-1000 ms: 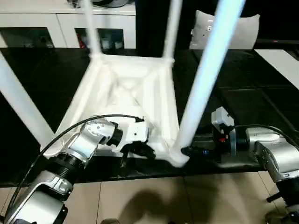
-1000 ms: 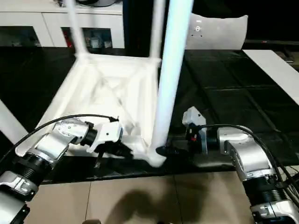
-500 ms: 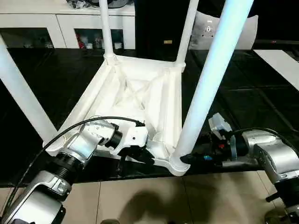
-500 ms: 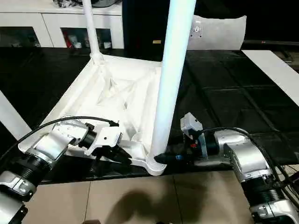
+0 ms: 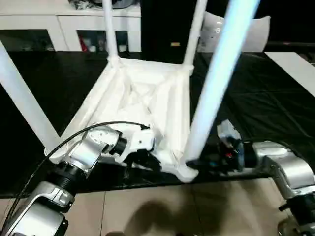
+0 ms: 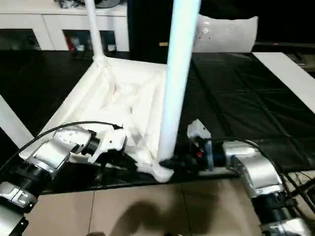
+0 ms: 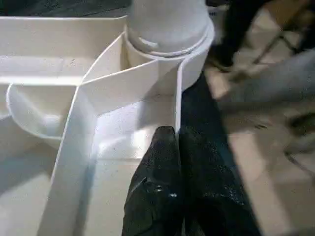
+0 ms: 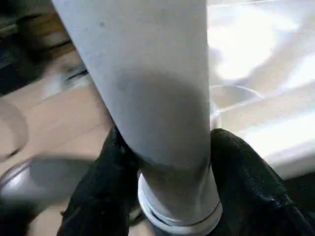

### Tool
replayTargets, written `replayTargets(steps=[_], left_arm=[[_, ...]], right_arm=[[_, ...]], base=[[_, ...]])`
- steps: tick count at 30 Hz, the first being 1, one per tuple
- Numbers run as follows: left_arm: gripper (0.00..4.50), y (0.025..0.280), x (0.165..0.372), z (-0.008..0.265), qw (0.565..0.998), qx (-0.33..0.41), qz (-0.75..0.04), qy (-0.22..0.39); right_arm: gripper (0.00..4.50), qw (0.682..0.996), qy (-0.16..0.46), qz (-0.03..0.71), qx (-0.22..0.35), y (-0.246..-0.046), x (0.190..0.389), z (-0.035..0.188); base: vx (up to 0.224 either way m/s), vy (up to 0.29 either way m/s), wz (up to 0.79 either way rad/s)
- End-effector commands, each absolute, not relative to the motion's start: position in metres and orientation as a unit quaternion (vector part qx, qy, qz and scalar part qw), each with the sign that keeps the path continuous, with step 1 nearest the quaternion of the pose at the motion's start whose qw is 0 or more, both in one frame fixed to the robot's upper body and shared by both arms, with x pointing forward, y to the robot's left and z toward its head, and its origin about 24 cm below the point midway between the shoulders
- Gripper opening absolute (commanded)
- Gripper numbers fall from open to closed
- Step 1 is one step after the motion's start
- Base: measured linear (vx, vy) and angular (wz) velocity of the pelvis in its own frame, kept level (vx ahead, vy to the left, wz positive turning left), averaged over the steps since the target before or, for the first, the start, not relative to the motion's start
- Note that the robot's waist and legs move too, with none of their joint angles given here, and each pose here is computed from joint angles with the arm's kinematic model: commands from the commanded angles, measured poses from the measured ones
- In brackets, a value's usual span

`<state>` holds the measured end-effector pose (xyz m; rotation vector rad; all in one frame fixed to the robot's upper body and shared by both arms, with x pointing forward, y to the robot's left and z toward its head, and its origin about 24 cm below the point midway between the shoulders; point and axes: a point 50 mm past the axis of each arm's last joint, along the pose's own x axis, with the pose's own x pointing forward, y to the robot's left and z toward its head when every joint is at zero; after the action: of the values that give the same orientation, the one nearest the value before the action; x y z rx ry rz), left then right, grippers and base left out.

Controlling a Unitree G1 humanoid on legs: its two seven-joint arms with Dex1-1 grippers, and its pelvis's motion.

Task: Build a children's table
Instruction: Rotate leg to tighten

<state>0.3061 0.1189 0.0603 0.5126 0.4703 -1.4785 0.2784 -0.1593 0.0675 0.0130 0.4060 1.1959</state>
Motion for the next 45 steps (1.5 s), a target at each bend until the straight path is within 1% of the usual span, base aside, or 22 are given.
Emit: replayTargets(steps=[1, 2, 6, 10, 12, 13, 15, 19, 20, 22, 25, 26, 28, 31, 32, 33, 35, 37, 40, 42, 43, 45], left_arm=[[0.00, 0.089, 0.308, 0.070, 0.706, 0.210, -0.654, 0.171], [0.00, 0.082, 0.311, 0.071, 0.731, 0.192, -0.633, 0.171], [0.00, 0.074, 0.315, 0.072, 0.756, 0.180, -0.606, 0.169], [0.00, 0.058, 0.325, 0.075, 0.813, 0.138, -0.541, 0.164], [0.00, 0.052, 0.327, 0.077, 0.826, 0.131, -0.525, 0.159], [0.00, 0.051, 0.327, 0.077, 0.827, 0.132, -0.523, 0.159], [0.00, 0.051, 0.327, 0.076, 0.824, 0.150, -0.524, 0.152], [0.00, 0.062, 0.331, 0.075, 0.825, 0.177, -0.515, 0.154], [0.00, 0.064, 0.332, 0.075, 0.824, 0.182, -0.514, 0.153], [0.00, 0.071, 0.334, 0.074, 0.818, 0.208, -0.516, 0.149], [0.00, 0.078, 0.335, 0.073, 0.805, 0.233, -0.527, 0.141], [0.00, 0.083, 0.334, 0.073, 0.786, 0.262, -0.547, 0.124], [0.00, 0.085, 0.334, 0.074, 0.778, 0.271, -0.555, 0.117], [0.00, 0.100, 0.336, 0.076, 0.747, 0.307, -0.578, 0.113], [0.00, 0.100, 0.336, 0.076, 0.747, 0.307, -0.578, 0.113], [0.00, 0.107, 0.334, 0.075, 0.728, 0.316, -0.597, 0.115], [0.00, 0.112, 0.334, 0.075, 0.718, 0.321, -0.607, 0.114], [0.00, 0.122, 0.336, 0.073, 0.710, 0.333, -0.611, 0.110], [0.00, 0.131, 0.337, 0.072, 0.709, 0.340, -0.609, 0.107], [0.00, 0.139, 0.341, 0.074, 0.734, 0.338, -0.581, 0.100], [0.27, 0.141, 0.341, 0.075, 0.742, 0.316, -0.582, 0.102], [0.54, 0.141, 0.340, 0.078, 0.755, 0.288, -0.582, 0.092]], right_arm=[[1.95, 0.851, 0.191, 0.489, 0.006, -0.148, 0.293, 0.069], [1.94, 0.876, 0.196, 0.441, 0.007, -0.142, 0.300, 0.067], [1.91, 0.896, 0.199, 0.397, 0.018, -0.138, 0.307, 0.065], [1.91, 0.933, 0.187, 0.307, 0.025, -0.130, 0.320, 0.064], [1.91, 0.935, 0.184, 0.301, 0.024, -0.123, 0.320, 0.062], [2.25, 0.935, 0.184, 0.302, 0.027, -0.121, 0.319, 0.062], [2.59, 0.934, 0.172, 0.311, 0.027, -0.118, 0.318, 0.063], [2.81, 0.932, 0.151, 0.330, 0.024, -0.121, 0.315, 0.066], [3.01, 0.932, 0.149, 0.330, 0.022, -0.122, 0.314, 0.067], [3.06, 0.933, 0.138, 0.332, 0.003, -0.130, 0.312, 0.069], [3.48, 0.938, 0.137, 0.317, -0.031, -0.143, 0.311, 0.066], [3.48, 0.933, 0.148, 0.328, -0.019, -0.153, 0.306, 0.065], [3.74, 0.930, 0.148, 0.336, -0.012, -0.155, 0.303, 0.065], [3.97, 0.907, 0.157, 0.391, -0.002, -0.174, 0.281, 0.068], [3.97, 0.907, 0.157, 0.391, -0.002, -0.174, 0.281, 0.068], [4.18, 0.900, 0.154, 0.407, -0.004, -0.182, 0.273, 0.069], [4.35, 0.900, 0.151, 0.408, -0.008, -0.190, 0.268, 0.070], [4.46, 0.912, 0.143, 0.383, -0.014, -0.203, 0.265, 0.073], [4.46, 0.927, 0.134, 0.351, -0.013, -0.211, 0.264, 0.074], [4.46, 0.931, 0.130, 0.341, 0.000, -0.208, 0.263, 0.073], [4.49, 0.932, 0.124, 0.340, 0.004, -0.204, 0.263, 0.073], [4.50, 0.935, 0.125, 0.333, 0.008, -0.201, 0.262, 0.072]], base=[[0.000, 0.000, 0.00], [0.000, 0.000, 0.00], [0.000, 0.000, 0.00], [0.000, -0.004, -0.06], [0.022, 0.042, -0.27], [0.000, 0.000, 0.00], [0.046, 0.050, 0.00], [0.008, 0.016, 0.01], [0.000, 0.000, 0.00], [0.000, 0.000, 0.00], [0.000, 0.000, 0.00], [0.000, 0.000, 0.00], [0.000, 0.000, 0.00], [0.000, 0.000, 0.00], [0.000, 0.000, 0.00], [0.000, 0.000, 0.00], [0.000, 0.000, 0.00], [0.000, 0.000, 0.00], [0.000, 0.000, 0.00], [0.000, 0.000, 0.00], [0.000, 0.000, 0.00], [0.000, 0.000, 0.00]])
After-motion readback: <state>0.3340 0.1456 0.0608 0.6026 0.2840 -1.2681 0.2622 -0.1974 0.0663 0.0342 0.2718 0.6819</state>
